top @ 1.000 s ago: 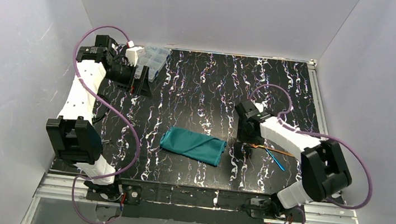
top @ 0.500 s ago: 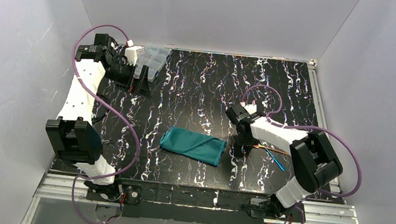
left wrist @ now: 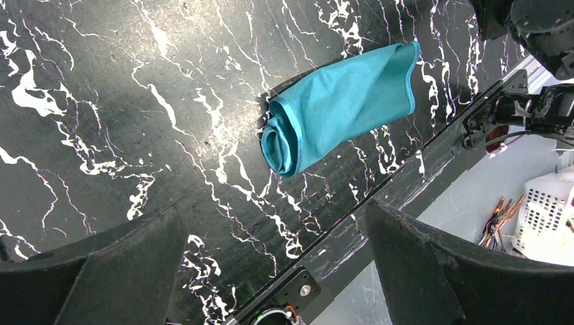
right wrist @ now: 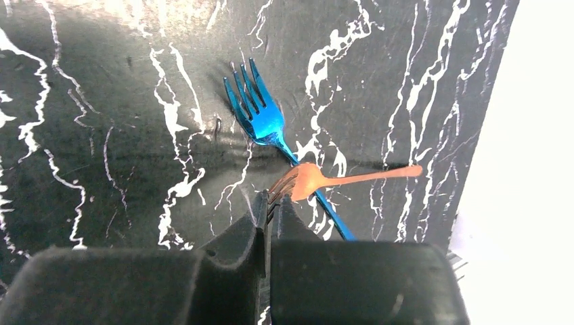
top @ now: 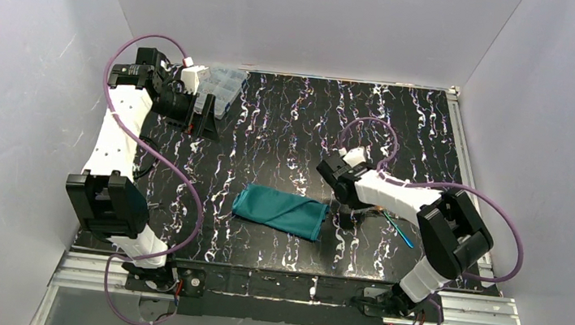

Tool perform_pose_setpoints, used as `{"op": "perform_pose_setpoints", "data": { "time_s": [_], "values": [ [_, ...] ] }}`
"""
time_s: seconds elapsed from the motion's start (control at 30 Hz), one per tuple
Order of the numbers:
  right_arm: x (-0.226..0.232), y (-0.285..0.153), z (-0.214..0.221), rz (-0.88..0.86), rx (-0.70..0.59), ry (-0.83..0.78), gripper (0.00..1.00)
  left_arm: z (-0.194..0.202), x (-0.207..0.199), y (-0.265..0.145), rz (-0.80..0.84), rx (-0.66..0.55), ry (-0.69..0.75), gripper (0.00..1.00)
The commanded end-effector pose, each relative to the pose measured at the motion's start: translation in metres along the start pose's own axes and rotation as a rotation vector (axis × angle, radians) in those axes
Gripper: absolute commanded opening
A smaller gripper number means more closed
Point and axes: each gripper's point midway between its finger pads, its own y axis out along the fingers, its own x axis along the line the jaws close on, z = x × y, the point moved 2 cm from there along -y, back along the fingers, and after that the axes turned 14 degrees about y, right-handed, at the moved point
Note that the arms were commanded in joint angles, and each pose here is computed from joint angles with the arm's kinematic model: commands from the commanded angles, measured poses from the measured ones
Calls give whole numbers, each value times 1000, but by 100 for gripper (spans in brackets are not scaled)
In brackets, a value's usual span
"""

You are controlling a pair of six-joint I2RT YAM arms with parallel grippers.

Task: Fold the napkin into a case and place the utensils inside
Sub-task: Pick up the fork from the center of the board.

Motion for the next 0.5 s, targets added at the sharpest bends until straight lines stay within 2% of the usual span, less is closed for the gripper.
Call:
{"op": "perform_pose_setpoints", "data": {
  "time_s": [0.0,0.3,0.47],
  "values": [
    [11,-33,-33,-53,-137,78,1,-8,-16,-18,2,-47,28,99],
    [1,-111,-73,-93,-334,22,1,-12,-23,-16,55,-80,12,99],
    [1,-163,-102,-229,-420,38,1,-20,-43,-9,143,-193,112,99]
  ]
}}
